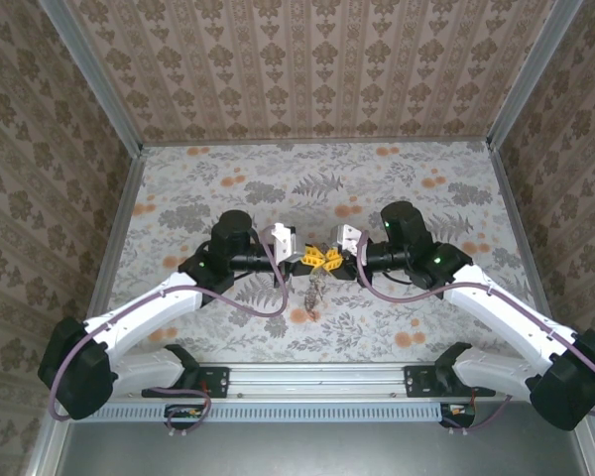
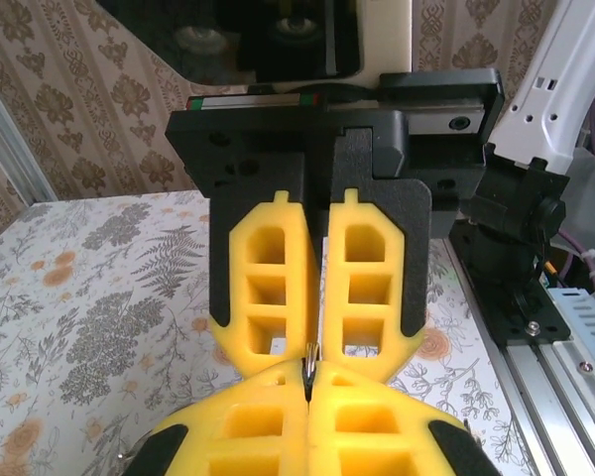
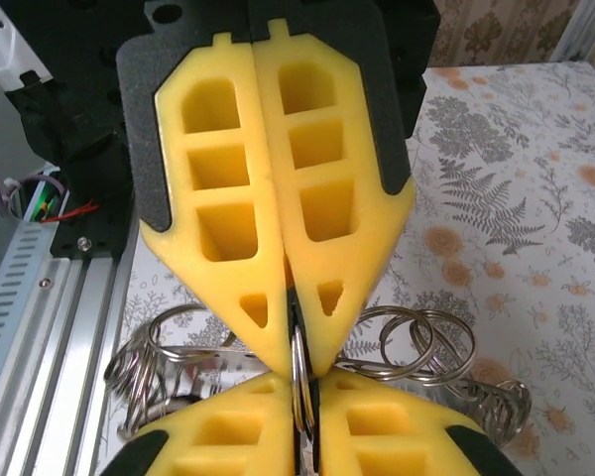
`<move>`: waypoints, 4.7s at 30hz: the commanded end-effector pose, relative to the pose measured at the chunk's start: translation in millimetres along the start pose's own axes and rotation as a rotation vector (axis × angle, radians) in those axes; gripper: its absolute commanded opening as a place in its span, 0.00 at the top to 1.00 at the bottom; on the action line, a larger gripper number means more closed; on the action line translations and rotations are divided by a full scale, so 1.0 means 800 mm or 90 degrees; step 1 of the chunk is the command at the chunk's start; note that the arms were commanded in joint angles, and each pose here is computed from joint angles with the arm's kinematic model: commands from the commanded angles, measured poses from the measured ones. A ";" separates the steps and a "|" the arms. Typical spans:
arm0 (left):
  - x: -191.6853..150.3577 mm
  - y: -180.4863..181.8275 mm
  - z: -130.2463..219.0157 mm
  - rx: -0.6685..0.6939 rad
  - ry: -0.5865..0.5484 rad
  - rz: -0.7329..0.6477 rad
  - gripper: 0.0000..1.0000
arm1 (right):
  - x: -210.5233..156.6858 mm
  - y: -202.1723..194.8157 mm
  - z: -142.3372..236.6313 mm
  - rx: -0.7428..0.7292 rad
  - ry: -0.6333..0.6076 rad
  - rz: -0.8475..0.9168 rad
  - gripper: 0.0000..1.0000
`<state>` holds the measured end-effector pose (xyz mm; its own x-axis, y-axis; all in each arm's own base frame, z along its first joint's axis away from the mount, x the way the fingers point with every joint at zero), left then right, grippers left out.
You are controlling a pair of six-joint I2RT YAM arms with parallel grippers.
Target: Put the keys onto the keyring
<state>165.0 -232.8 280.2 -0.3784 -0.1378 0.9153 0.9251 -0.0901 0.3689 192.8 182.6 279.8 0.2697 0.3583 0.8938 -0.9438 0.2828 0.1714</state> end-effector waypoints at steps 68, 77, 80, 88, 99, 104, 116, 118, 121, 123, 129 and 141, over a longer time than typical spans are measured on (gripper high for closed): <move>0.030 0.015 0.009 -0.038 -0.073 0.023 1.00 | 0.019 0.009 0.015 -0.019 -0.034 0.019 0.82; 0.023 0.010 0.000 -0.036 -0.091 0.019 1.00 | 0.023 0.007 0.014 -0.022 -0.064 0.019 0.81; 0.021 0.011 -0.001 -0.031 -0.086 0.022 1.00 | 0.022 0.010 0.018 -0.019 -0.068 0.029 0.81; 0.015 0.015 0.003 -0.023 -0.050 0.033 1.00 | 0.013 0.013 0.028 -0.033 -0.062 0.031 0.81; 0.035 0.022 0.020 -0.022 -0.059 0.013 1.00 | -0.008 0.006 0.033 -0.038 -0.092 -0.012 0.63; 0.040 0.025 0.022 -0.004 -0.062 0.018 1.00 | -0.013 -0.007 0.024 -0.082 -0.163 -0.054 0.57; 0.036 0.029 0.023 0.038 -0.041 0.036 1.00 | -0.016 0.004 -0.005 -0.096 -0.165 -0.056 0.48; 0.035 0.029 0.023 0.042 -0.039 0.036 1.00 | -0.019 0.004 -0.007 -0.100 -0.159 -0.057 0.48; 0.036 0.030 0.023 0.048 -0.036 0.036 1.00 | -0.021 0.005 -0.008 -0.110 -0.150 -0.058 0.49; 0.036 0.030 0.023 0.051 -0.034 0.036 1.00 | -0.022 0.004 -0.010 -0.129 -0.147 -0.054 0.50; 0.035 0.031 0.024 0.060 -0.031 0.038 1.00 | -0.031 0.004 -0.018 -0.154 -0.129 -0.044 0.51; 0.032 0.030 0.024 0.063 -0.023 0.044 1.00 | -0.036 0.007 -0.023 -0.255 -0.169 -0.039 0.84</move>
<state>181.3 -222.7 293.6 -0.2552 -0.1649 0.9527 0.9659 0.0011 0.2589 182.4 197.1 240.3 0.2649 0.1439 0.9535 -0.8105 0.5689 0.1393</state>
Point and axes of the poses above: each hand's point on the last joint's axis, 136 mm out from that joint toward the fingers, its own z axis back along the fingers, its own y axis along the line the jaws close on, x = y × z, the point moved 10 cm from there along z, back along the fingers, and after that the axes turned 15 degrees about -z, right-handed, at the moved point
